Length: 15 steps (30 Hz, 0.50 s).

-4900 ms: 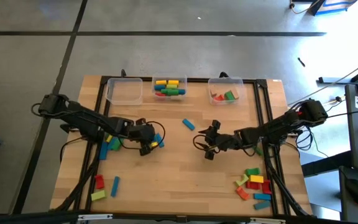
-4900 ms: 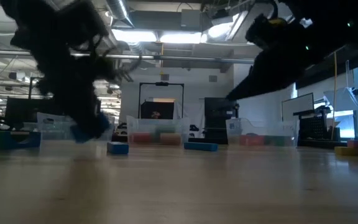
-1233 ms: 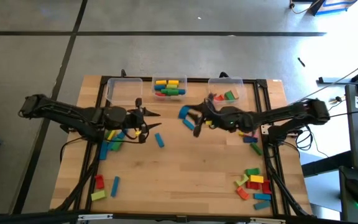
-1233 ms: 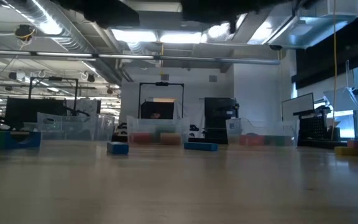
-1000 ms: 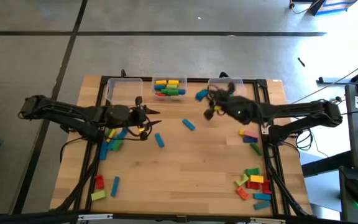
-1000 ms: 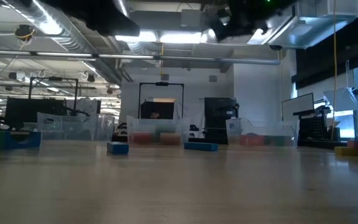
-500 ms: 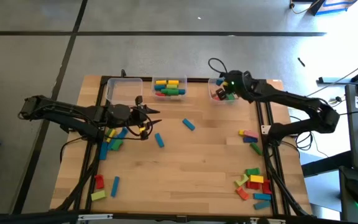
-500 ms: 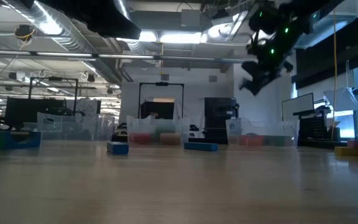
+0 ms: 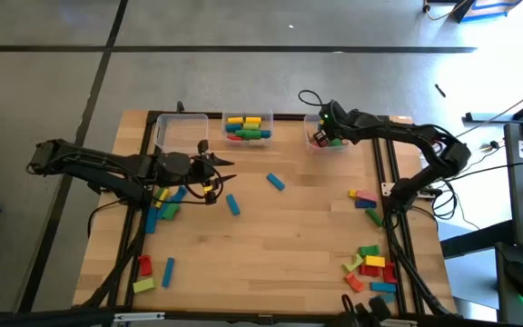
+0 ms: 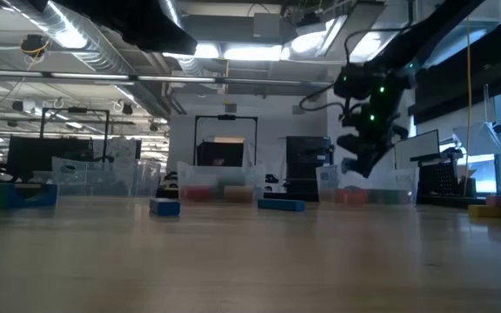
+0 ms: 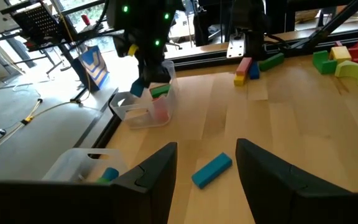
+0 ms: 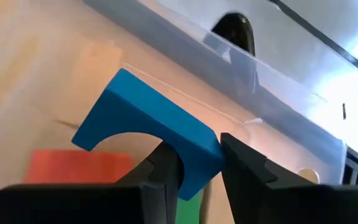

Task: Sort blocks by size
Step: Put the blue arch block into the right transparent bin

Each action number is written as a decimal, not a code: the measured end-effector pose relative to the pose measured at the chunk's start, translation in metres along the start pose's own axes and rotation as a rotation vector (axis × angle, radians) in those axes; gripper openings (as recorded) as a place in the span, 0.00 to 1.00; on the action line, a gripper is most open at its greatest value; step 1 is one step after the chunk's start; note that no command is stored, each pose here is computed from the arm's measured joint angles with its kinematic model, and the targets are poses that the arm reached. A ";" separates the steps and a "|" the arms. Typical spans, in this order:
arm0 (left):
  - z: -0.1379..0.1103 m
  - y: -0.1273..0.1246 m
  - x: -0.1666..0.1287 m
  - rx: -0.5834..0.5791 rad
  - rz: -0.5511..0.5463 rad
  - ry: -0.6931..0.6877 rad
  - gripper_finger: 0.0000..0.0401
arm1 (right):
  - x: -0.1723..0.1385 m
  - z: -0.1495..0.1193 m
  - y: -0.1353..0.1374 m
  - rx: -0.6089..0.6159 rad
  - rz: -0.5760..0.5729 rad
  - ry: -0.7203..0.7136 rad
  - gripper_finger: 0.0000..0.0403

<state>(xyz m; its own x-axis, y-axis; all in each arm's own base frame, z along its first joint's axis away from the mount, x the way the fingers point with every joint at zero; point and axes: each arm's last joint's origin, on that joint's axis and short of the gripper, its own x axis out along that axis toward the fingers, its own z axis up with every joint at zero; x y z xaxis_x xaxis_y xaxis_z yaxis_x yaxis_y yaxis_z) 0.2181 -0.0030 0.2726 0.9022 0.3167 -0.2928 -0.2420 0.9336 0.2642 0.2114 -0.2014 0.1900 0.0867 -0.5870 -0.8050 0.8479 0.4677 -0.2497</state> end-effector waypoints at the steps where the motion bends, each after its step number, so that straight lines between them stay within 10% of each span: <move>1: 0.000 0.000 0.000 0.000 0.000 0.000 0.40 | 0.005 0.000 -0.001 0.003 -0.009 0.009 0.25; 15: 0.000 0.000 0.000 0.007 0.000 0.001 0.40 | 0.029 0.002 -0.003 0.031 -0.007 0.014 0.28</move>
<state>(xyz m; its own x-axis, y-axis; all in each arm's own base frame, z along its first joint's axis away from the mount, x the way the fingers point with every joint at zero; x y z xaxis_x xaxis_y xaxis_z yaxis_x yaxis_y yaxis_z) 0.2182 -0.0030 0.2724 0.9020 0.3165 -0.2934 -0.2393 0.9325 0.2704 0.2122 -0.2216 0.1682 0.0739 -0.5805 -0.8109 0.8640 0.4433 -0.2386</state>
